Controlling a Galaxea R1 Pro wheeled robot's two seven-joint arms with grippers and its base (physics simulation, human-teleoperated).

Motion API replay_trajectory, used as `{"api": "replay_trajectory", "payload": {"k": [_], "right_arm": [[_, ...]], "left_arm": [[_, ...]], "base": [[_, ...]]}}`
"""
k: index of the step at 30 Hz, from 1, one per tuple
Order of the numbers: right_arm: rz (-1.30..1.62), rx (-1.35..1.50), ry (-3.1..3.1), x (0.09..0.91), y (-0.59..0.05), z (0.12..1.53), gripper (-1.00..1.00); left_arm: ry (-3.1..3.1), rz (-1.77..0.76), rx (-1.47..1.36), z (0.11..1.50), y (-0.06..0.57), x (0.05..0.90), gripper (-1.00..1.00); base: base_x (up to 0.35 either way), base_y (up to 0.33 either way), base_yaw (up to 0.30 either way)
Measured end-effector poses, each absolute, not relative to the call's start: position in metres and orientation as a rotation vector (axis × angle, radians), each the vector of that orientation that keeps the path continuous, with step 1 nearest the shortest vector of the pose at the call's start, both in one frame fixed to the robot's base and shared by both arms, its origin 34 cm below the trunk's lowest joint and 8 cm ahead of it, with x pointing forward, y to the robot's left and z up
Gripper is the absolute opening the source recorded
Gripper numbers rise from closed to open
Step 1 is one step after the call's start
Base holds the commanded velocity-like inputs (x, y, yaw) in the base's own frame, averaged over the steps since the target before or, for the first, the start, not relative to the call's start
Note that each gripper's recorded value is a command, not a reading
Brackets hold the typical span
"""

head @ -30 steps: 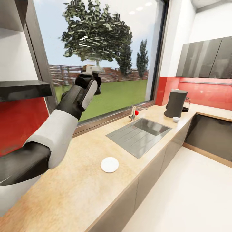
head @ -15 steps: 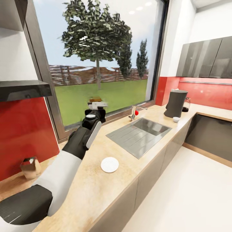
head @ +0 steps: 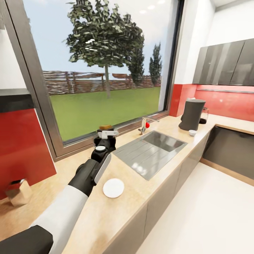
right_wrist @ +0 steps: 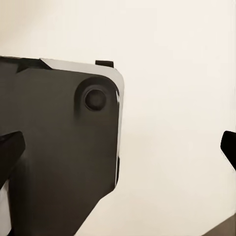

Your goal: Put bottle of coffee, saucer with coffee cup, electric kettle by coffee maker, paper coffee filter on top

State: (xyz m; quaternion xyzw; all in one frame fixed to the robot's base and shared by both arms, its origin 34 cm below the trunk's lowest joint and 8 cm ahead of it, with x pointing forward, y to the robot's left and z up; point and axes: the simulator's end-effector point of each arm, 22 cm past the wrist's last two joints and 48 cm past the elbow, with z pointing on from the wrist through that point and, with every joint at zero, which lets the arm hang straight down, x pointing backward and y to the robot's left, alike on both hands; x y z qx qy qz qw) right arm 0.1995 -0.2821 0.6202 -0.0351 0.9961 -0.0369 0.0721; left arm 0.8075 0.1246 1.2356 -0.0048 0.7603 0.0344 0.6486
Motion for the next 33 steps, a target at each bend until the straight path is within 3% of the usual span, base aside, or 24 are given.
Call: {"api": "replay_trajectory", "payload": {"k": [11, 33], "right_arm": [[-0.107, -0.104, 2.993, 0.199, -0.281, 0.62, 1.0], [-0.168, -0.104, 2.919, 0.234, -0.3, 0.627, 1.0]], "left_arm": [[1.698, 0.058, 0.061, 1.204, 0.092, 0.789, -1.0], [1.687, 0.063, 0.042, 1.196, 0.101, 0.785, -1.0]], "base": [[0.216, -0.201, 0.0], [0.131, -0.26, 0.0]]}}
